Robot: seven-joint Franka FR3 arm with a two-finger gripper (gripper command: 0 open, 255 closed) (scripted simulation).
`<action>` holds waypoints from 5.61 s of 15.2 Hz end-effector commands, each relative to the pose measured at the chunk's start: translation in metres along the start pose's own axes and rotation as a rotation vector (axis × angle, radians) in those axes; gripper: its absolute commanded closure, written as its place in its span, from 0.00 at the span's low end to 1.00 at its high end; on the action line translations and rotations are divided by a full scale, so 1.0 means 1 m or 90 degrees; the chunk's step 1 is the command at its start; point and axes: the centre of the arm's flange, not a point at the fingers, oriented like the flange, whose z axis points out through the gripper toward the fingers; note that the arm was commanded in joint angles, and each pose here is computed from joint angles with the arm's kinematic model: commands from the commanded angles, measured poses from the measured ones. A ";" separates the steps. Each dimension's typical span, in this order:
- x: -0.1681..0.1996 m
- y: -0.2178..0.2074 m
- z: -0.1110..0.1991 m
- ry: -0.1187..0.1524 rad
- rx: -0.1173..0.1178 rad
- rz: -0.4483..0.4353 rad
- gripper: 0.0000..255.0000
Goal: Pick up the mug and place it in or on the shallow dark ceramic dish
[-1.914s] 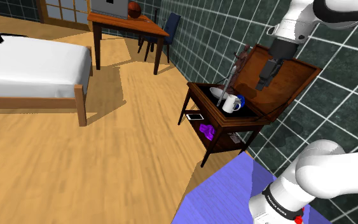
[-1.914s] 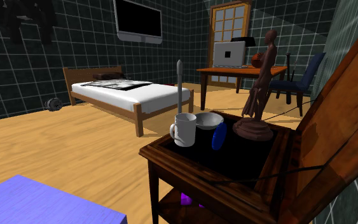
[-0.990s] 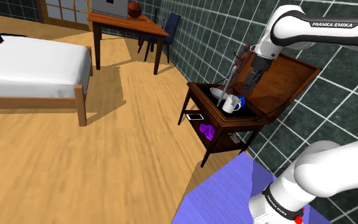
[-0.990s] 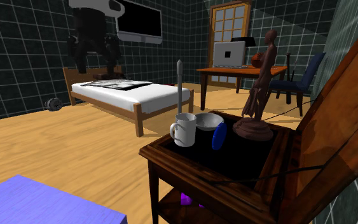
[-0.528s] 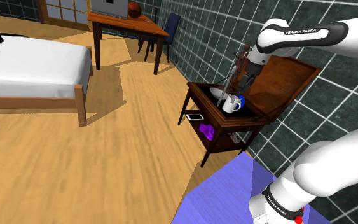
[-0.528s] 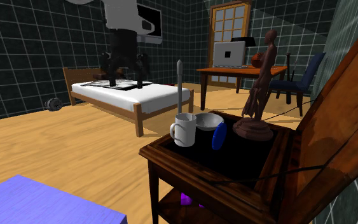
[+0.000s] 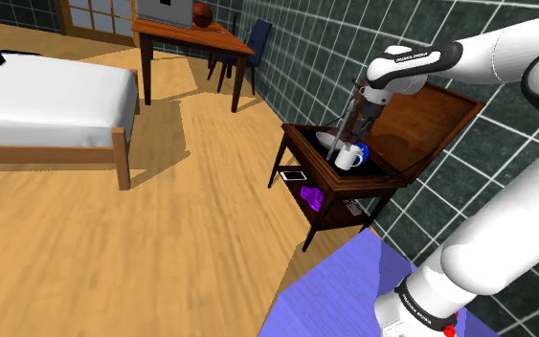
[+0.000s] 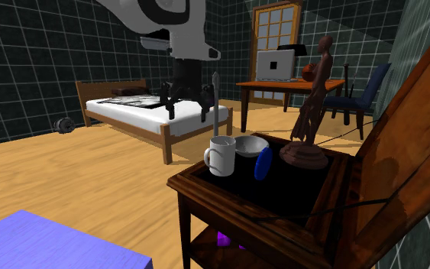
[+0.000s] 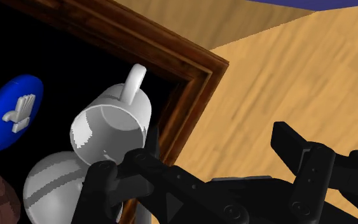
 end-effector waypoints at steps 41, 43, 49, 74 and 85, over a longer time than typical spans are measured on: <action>0.032 0.063 0.025 -0.001 0.000 -0.002 1.00; 0.031 0.063 0.015 -0.001 0.000 -0.002 1.00; 0.030 0.061 -0.017 -0.001 0.000 -0.002 1.00; 0.140 0.130 -0.047 -0.001 0.000 -0.002 1.00; 0.142 0.132 0.011 -0.001 0.000 -0.002 1.00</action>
